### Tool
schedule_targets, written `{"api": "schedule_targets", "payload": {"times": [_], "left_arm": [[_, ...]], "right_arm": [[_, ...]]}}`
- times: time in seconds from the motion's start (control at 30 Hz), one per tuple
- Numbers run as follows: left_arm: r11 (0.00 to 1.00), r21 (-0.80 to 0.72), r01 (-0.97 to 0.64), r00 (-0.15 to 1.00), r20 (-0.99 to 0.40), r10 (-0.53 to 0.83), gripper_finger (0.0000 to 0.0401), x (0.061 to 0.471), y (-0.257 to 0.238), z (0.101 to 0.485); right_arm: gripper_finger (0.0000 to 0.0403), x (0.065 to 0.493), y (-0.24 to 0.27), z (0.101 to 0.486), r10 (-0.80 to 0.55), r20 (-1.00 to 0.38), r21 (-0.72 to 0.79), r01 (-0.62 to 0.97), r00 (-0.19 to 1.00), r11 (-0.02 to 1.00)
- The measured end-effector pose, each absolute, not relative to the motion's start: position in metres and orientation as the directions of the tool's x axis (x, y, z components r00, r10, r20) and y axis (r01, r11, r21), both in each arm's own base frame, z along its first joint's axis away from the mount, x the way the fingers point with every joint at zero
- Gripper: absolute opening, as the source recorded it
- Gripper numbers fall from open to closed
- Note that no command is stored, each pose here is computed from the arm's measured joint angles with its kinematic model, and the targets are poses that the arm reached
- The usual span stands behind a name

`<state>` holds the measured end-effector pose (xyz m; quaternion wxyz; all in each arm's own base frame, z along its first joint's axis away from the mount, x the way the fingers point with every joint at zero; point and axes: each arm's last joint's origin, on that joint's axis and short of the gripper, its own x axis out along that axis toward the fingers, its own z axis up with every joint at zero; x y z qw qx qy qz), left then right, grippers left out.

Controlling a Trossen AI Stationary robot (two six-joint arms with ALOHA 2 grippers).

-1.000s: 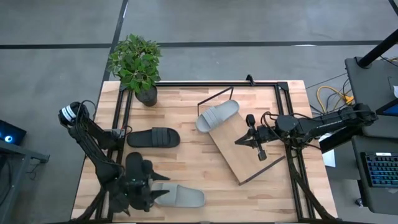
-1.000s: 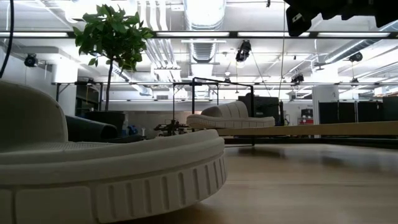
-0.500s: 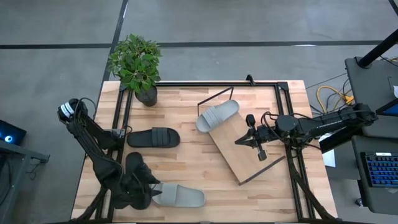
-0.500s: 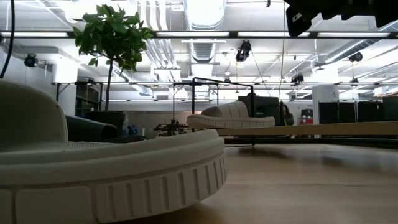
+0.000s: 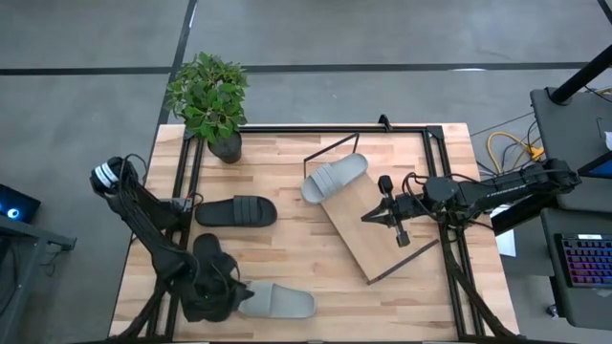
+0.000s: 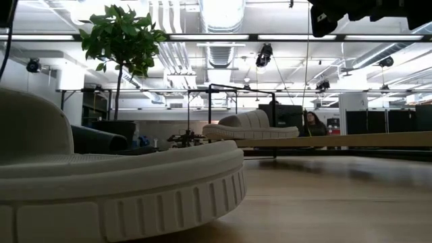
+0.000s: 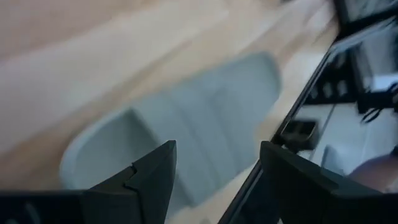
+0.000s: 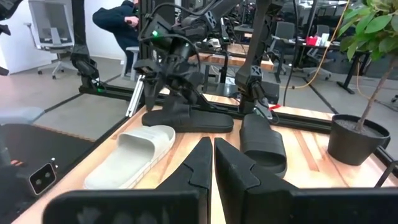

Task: Pick and place slides into the shelf
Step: Put the gray slide on the shelf

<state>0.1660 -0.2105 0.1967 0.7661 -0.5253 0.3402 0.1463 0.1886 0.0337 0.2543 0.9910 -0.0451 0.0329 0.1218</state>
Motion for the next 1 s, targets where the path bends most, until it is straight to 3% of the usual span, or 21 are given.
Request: {"api": "schedule_targets", "payload": {"times": [0.3, 1.0], "left_arm": [[0.394, -0.642, -0.658, 0.665, -0.741, -0.097, 0.0217, 0.173, -0.218, 0.168], [0.429, -0.669, -0.607, 0.701, -0.705, -0.107, 0.0217, 0.189, -0.216, 0.167]], "right_arm": [[0.0009, 0.189, 0.034, 0.254, 0.238, -0.076, -0.081, -0.244, 0.968, 0.966], [0.0009, 0.188, 0.034, 0.253, 0.237, -0.091, -0.072, -0.244, 0.967, 0.967]]}}
